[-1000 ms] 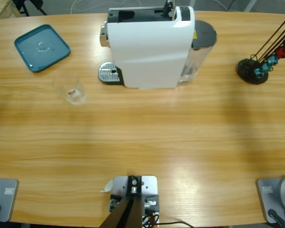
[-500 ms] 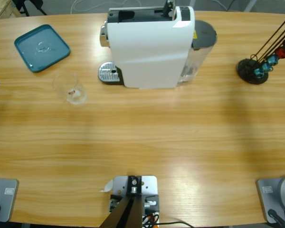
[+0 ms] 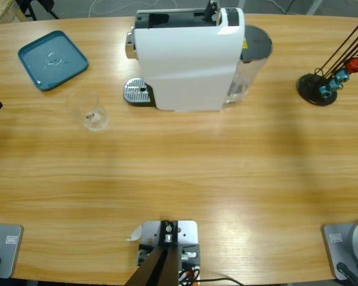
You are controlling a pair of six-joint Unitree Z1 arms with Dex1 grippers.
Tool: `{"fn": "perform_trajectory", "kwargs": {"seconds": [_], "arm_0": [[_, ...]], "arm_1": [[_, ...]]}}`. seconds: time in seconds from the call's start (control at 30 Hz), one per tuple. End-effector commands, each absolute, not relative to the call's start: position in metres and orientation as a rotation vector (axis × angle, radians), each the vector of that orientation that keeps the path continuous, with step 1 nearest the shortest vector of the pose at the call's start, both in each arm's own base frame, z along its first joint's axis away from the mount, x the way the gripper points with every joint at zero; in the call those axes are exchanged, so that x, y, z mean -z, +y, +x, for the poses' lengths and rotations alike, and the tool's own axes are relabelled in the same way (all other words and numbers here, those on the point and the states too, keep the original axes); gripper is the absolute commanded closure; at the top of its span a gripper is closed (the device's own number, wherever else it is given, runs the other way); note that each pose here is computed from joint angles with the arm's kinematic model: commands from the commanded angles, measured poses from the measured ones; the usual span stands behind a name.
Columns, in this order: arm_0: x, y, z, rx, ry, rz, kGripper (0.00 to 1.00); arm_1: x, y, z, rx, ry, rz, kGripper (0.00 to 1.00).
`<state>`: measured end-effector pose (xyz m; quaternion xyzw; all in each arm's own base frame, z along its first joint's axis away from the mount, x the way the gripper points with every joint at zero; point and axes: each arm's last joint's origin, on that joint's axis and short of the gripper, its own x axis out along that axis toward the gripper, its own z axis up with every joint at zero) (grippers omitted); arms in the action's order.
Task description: Pour coffee
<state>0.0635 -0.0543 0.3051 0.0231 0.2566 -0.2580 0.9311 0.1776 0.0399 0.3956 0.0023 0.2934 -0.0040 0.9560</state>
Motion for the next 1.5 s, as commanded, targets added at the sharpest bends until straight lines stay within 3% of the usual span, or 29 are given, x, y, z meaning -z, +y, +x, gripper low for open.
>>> {"fn": "perform_trajectory", "kwargs": {"seconds": [0.03, 0.13, 0.27, 0.47, 0.6, 0.83, 0.9, 0.97, 1.3, 1.5], "arm_0": [[-0.293, -0.057, 0.061, 0.588, 0.554, 0.06, 0.008], [-0.292, -0.061, 0.063, 0.616, 0.568, 0.069, 0.007], [-0.291, -0.066, 0.066, 0.63, 0.583, 0.079, 0.008], [-0.29, -0.067, 0.066, 0.647, 0.589, 0.08, 0.054], [-0.29, -0.067, 0.066, 0.648, 0.592, 0.081, 0.07], [-0.289, -0.067, 0.066, 0.653, 0.595, 0.081, 0.186], [-0.289, -0.067, 0.066, 0.654, 0.593, 0.082, 0.156], [-0.289, -0.067, 0.066, 0.654, 0.59, 0.082, 0.053], [-0.288, -0.068, 0.067, 0.653, 0.587, 0.084, 0.046], [-0.288, -0.068, 0.067, 0.654, 0.586, 0.087, 0.046]], "arm_1": [[-0.411, 0.084, 0.112, -0.694, 0.507, -0.385, 1.0], [-0.402, 0.106, 0.094, -0.917, 0.557, -0.492, 1.0], [-0.398, 0.136, 0.092, -1.053, 0.579, -0.568, 1.0], [-0.406, 0.214, 0.132, -1.239, 0.502, -0.714, 1.0], [-0.394, 0.263, 0.162, -1.316, 0.469, -0.828, 1.0], [-0.368, 0.307, 0.22, -1.338, 0.452, -0.897, 1.0], [-0.366, 0.309, 0.235, -1.324, 0.444, -0.904, 1.0], [-0.367, 0.308, 0.248, -1.308, 0.437, -0.904, 1.0], [-0.374, 0.302, 0.295, -1.23, 0.413, -0.913, 1.0], [-0.371, 0.306, 0.307, -1.22, 0.415, -0.914, 1.0]]}}
